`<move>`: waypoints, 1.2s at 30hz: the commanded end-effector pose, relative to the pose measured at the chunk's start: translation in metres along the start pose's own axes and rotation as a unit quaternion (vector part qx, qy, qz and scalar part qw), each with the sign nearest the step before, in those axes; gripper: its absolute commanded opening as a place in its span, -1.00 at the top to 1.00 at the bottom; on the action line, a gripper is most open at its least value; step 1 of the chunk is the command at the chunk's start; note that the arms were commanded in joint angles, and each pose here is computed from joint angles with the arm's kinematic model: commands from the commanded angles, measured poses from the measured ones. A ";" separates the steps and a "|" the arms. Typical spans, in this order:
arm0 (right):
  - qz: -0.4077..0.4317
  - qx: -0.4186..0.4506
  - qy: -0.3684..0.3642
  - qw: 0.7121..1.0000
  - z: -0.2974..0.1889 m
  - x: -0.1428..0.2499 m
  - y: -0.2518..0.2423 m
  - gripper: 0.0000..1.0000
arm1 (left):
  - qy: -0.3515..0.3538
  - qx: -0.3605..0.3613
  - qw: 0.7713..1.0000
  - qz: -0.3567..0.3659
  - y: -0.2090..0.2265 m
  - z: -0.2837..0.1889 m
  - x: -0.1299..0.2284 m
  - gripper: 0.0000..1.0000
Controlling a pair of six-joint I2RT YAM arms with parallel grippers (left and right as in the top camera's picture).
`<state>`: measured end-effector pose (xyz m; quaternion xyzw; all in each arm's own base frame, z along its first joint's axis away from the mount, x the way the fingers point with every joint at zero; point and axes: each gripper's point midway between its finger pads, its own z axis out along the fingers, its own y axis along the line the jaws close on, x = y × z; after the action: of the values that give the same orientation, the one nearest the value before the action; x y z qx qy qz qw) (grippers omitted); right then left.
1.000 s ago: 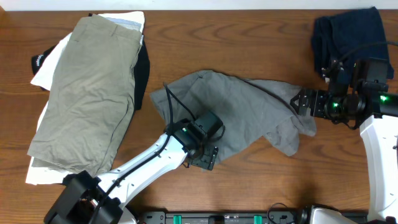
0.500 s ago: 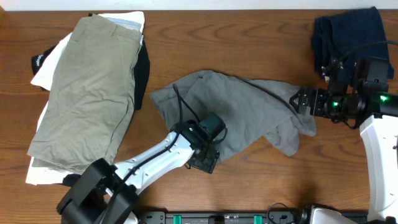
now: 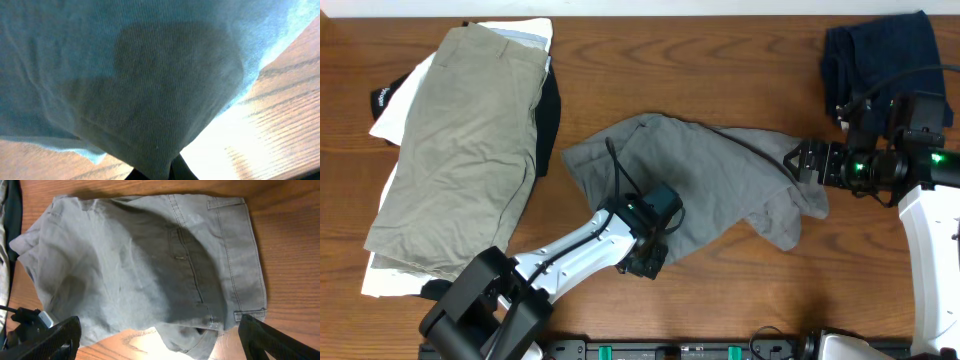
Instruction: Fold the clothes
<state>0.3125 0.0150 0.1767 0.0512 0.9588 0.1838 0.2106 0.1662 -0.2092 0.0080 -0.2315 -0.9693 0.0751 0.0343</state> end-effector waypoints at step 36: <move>0.019 0.020 0.039 0.999 0.000 0.020 -0.006 -0.79 | -0.374 0.024 0.922 -0.099 0.083 -0.197 -0.177 0.88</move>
<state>0.2955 0.0133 0.1684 0.0624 0.9675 0.1741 0.1722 0.3776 -0.1924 0.1716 -0.0782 -0.9327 0.1759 -0.3049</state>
